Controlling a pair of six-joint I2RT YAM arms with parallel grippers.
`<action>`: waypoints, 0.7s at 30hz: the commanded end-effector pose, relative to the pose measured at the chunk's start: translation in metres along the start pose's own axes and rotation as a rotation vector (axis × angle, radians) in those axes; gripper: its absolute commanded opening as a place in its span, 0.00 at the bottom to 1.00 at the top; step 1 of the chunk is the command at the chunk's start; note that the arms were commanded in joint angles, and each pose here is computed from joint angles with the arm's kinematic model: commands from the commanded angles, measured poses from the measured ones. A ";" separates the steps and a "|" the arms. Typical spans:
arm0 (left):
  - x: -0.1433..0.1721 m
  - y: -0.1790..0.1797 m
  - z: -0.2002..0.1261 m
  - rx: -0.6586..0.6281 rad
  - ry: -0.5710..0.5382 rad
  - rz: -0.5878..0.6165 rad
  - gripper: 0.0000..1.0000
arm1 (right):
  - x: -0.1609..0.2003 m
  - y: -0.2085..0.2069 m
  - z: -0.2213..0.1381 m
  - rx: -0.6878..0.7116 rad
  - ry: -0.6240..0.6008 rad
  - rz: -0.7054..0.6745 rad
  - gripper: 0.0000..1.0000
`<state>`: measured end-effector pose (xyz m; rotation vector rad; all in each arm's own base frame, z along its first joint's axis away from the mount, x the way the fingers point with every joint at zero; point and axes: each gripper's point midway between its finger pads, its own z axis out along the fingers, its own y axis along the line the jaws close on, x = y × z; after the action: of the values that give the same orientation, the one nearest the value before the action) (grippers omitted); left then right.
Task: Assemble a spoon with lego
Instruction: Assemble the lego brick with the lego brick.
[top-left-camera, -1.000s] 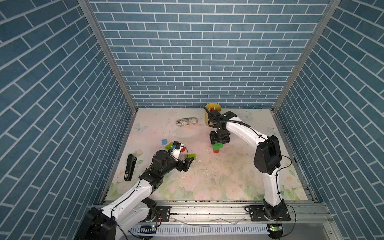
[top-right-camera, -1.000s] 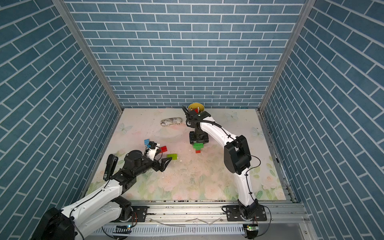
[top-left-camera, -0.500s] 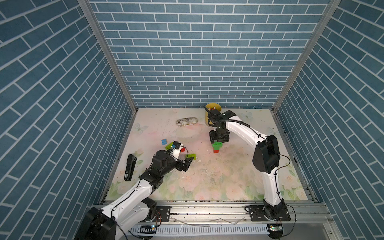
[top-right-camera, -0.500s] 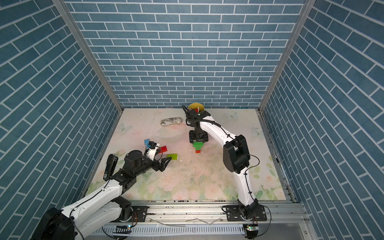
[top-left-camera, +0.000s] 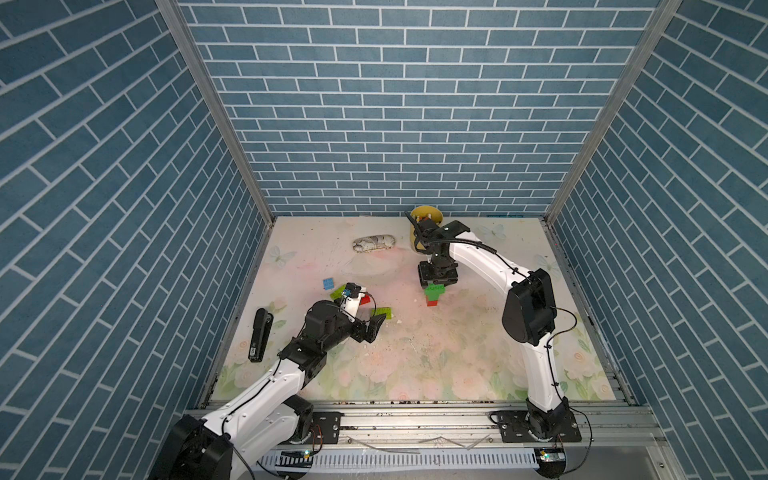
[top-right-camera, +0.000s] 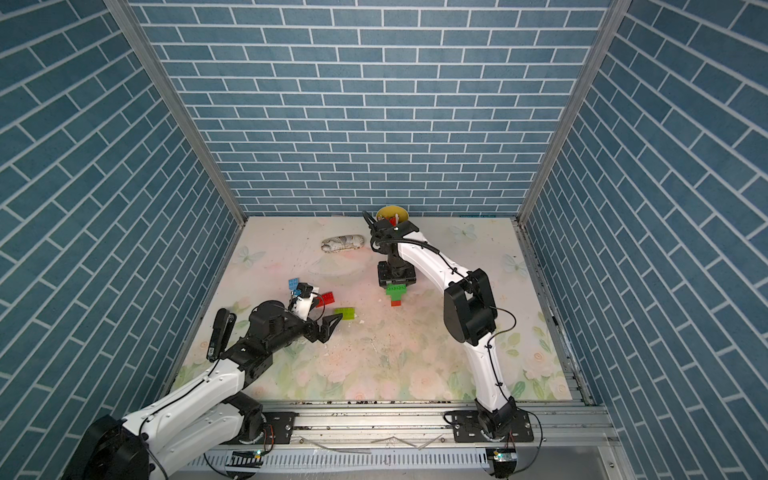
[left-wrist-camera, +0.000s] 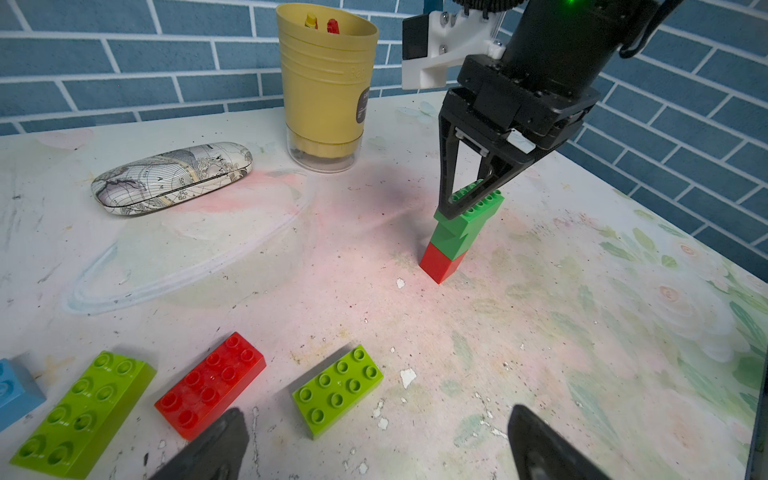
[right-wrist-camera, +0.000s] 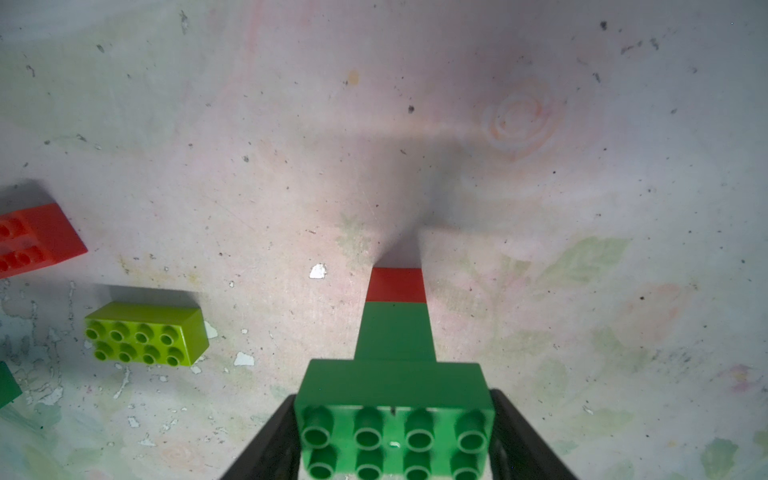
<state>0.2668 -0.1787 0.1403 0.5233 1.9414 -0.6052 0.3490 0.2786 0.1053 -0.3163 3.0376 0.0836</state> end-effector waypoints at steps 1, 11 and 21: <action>-0.008 -0.001 -0.002 -0.007 -0.011 0.016 0.99 | 0.031 -0.018 0.045 0.113 0.190 -0.017 0.53; -0.008 0.002 -0.001 -0.023 0.002 0.011 0.99 | 0.013 -0.001 0.009 0.023 0.097 0.007 0.79; -0.008 0.008 -0.001 -0.063 0.038 -0.017 0.99 | 0.013 -0.009 -0.061 0.011 -0.057 -0.003 0.82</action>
<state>0.2711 -0.1745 0.1407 0.5027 1.9842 -0.5691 0.3434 0.2761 0.1195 -0.3226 3.0492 0.0666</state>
